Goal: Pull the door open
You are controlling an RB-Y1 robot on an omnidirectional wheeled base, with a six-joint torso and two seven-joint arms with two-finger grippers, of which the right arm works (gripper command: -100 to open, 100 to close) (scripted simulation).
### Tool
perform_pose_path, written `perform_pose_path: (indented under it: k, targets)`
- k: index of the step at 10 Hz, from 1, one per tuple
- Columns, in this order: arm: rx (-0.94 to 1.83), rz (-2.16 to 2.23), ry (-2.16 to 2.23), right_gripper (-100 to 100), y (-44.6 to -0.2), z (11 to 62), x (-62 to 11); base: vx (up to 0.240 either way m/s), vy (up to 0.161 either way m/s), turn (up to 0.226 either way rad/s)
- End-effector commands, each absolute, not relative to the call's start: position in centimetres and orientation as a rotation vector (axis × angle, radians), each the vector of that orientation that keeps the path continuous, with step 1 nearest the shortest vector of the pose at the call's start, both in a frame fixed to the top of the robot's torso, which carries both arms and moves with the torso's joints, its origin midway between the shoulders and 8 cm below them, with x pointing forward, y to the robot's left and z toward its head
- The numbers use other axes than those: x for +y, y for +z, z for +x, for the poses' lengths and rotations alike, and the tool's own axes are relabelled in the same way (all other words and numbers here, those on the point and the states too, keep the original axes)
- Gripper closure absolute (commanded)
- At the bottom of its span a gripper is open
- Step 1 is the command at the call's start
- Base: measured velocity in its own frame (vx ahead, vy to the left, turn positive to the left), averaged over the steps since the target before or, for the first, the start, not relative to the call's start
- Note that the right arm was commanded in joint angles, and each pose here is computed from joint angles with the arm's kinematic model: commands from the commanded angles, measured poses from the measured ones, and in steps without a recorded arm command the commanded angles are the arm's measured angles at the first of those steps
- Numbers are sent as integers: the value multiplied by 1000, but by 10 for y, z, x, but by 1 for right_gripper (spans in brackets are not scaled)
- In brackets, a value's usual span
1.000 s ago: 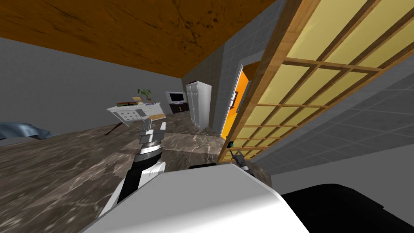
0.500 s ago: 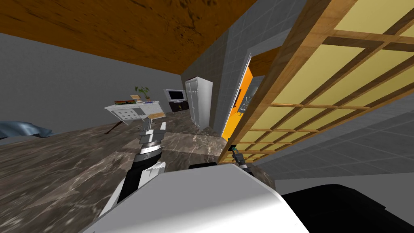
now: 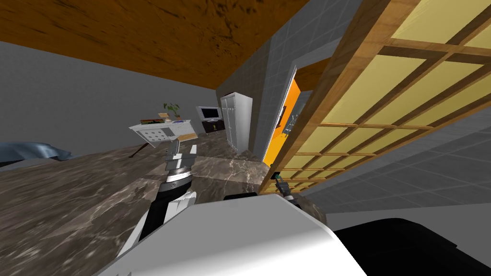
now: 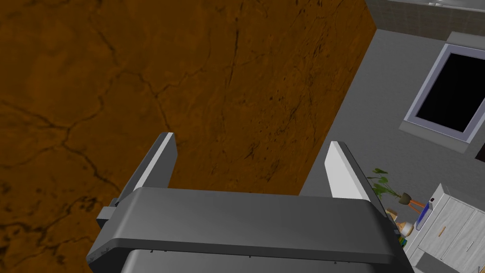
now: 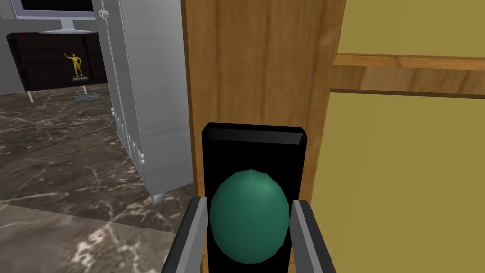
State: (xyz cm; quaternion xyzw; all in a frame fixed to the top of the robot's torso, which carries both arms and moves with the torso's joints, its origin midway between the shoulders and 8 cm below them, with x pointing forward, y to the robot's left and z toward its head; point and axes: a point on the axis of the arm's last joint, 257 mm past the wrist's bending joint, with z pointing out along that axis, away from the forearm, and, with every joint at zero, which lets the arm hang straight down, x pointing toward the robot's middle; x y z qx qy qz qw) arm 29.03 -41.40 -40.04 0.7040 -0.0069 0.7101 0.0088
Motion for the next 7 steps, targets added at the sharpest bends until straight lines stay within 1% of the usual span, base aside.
perform_pose_path:
  k: [1, 4, 7]
  targets:
    - [-5, 2209, 2224, 100, -401, 283, -412, -168, -71, 152]
    - [24, 2225, 2235, 100, -401, 273, -411, -186, -38, 93]
    - [55, 2243, 2246, 100, -400, 261, -409, -203, -57, 126]
